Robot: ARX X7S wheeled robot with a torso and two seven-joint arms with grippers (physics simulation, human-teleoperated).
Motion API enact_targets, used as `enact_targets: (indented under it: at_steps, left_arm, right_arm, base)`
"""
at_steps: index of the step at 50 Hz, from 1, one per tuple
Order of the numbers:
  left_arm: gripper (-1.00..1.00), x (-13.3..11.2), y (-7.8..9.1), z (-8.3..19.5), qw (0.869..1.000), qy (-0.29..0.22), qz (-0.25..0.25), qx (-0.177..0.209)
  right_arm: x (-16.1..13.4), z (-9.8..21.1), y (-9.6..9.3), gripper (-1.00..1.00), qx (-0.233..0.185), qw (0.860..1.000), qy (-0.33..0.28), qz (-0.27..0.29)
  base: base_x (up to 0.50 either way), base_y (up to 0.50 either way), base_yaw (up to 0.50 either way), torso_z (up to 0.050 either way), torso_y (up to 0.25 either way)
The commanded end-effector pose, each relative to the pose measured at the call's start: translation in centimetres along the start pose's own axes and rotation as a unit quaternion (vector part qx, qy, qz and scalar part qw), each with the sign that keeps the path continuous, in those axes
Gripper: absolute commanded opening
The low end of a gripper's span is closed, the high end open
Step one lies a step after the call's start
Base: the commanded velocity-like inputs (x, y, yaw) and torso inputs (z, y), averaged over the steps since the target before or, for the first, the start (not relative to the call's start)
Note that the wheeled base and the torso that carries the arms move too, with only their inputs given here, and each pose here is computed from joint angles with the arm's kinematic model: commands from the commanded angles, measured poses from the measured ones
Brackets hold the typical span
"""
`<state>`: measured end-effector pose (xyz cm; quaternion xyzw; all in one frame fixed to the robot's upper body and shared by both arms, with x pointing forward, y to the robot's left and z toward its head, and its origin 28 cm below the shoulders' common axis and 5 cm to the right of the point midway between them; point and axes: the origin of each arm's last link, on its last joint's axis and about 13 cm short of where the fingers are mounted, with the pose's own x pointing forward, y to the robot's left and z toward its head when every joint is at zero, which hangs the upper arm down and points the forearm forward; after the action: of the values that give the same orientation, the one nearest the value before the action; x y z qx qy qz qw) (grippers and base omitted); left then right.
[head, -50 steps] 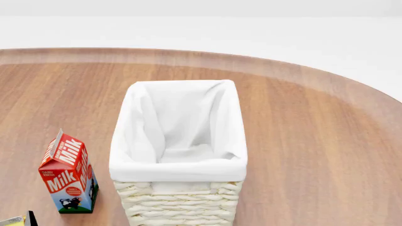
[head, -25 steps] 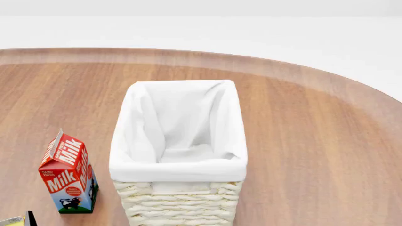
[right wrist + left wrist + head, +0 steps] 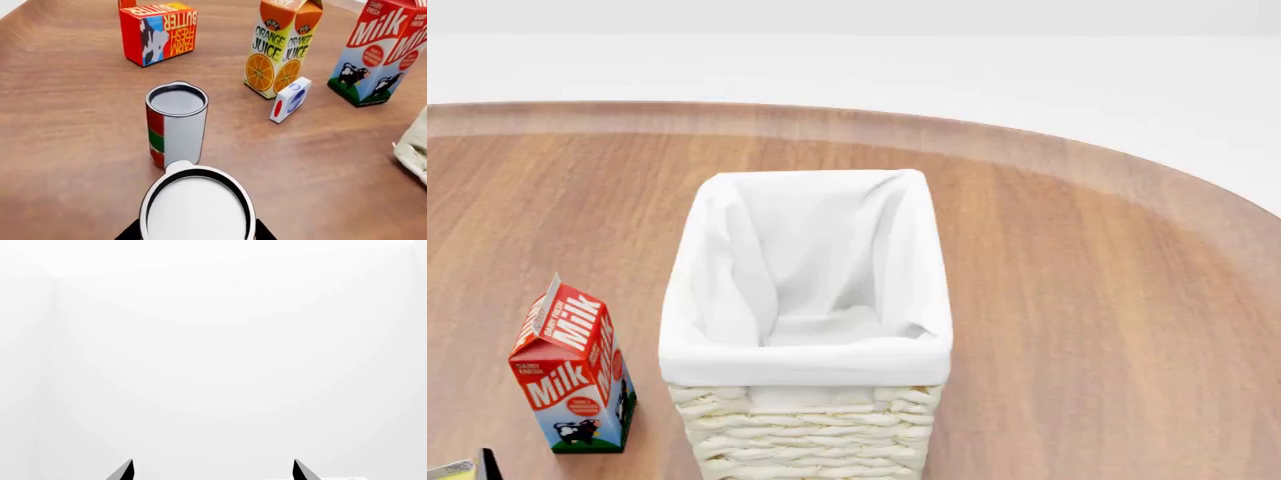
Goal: Pick up the alphabet soup, and put it in the basket.
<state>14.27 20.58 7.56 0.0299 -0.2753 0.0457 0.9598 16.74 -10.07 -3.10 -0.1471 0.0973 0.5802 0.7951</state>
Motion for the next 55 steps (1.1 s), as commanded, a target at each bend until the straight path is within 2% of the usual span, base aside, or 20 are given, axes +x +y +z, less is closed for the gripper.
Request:
enact_targets:
  at_steps: [1,14,16,17,30,55]
  left_arm:
    - [1.00,0.0,0.1,0.1,1.000,-0.001,0.001,0.000]
    - [1.00,0.0,0.1,0.1,1.000,-0.001,0.002,0.000]
    - [1.00,0.0,0.1,0.0,1.000,-0.001,0.002,0.001]
    - [1.00,0.0,0.0,0.0,1.000,-0.001,0.002,0.001]
    - [1.00,0.1,0.0,-0.2,1.000,0.000,0.001,0.001]
    - [1.00,0.1,0.0,0.0,1.000,0.001,0.000,0.001]
  right_arm:
    - [0.5,0.3,-0.1,-1.00,0.005,0.999,-0.036,-0.022]
    - [-0.6,1.9,0.3,-1.00,-0.011,0.995,-0.092,-0.033]
    - [-0.9,2.2,0.3,-1.00,-0.008,0.993,-0.114,-0.031]
    - [-1.4,2.8,0.5,-1.00,0.014,0.988,-0.155,-0.005]
    - [-2.6,4.2,0.5,-1.00,0.031,0.971,-0.236,-0.002]
    - [-3.6,5.2,0.5,-1.00,0.032,0.958,-0.284,-0.016]
  base:
    - [0.00,0.00,0.00,0.000,0.000]
    - [0.00,0.00,0.00,0.000,0.001]
    - [0.00,0.00,0.00,0.000,0.000]
    - [0.00,0.00,0.00,0.000,0.000]
    - [0.00,0.00,0.00,0.000,0.000]
    - [0.00,0.00,0.00,0.000,0.000]
